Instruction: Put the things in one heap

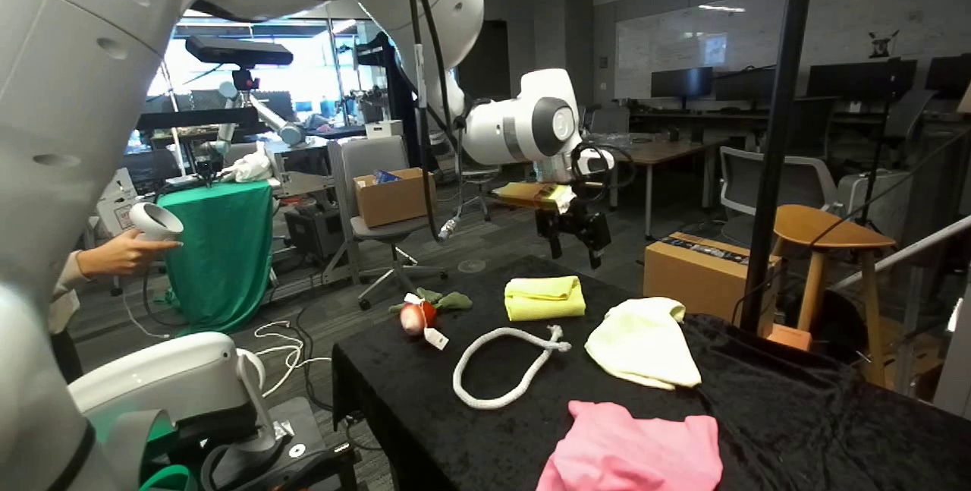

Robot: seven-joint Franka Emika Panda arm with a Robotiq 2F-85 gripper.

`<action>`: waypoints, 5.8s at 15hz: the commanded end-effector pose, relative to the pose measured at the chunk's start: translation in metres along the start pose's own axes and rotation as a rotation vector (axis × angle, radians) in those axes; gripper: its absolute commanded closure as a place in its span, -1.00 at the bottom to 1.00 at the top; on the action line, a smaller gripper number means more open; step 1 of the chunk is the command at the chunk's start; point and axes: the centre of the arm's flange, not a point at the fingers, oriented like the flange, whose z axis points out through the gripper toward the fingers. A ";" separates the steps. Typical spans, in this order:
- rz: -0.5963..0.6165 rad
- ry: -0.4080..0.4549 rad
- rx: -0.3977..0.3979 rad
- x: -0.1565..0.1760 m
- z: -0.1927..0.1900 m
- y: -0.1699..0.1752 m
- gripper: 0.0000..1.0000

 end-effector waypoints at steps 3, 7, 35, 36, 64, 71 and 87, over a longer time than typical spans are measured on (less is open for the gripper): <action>0.057 -0.052 -0.002 0.063 -0.001 0.007 -1.00; 0.064 -0.100 -0.017 0.075 0.037 0.029 -1.00; -0.128 -0.120 0.138 0.069 0.110 0.066 0.90; -0.141 -0.111 0.133 0.064 0.100 0.064 0.93; -0.775 -0.092 0.124 -0.200 -0.033 -0.026 0.87; -0.677 -0.014 0.098 -0.173 0.022 -0.075 0.87; -0.454 -0.051 0.025 -0.145 0.064 -0.049 -0.02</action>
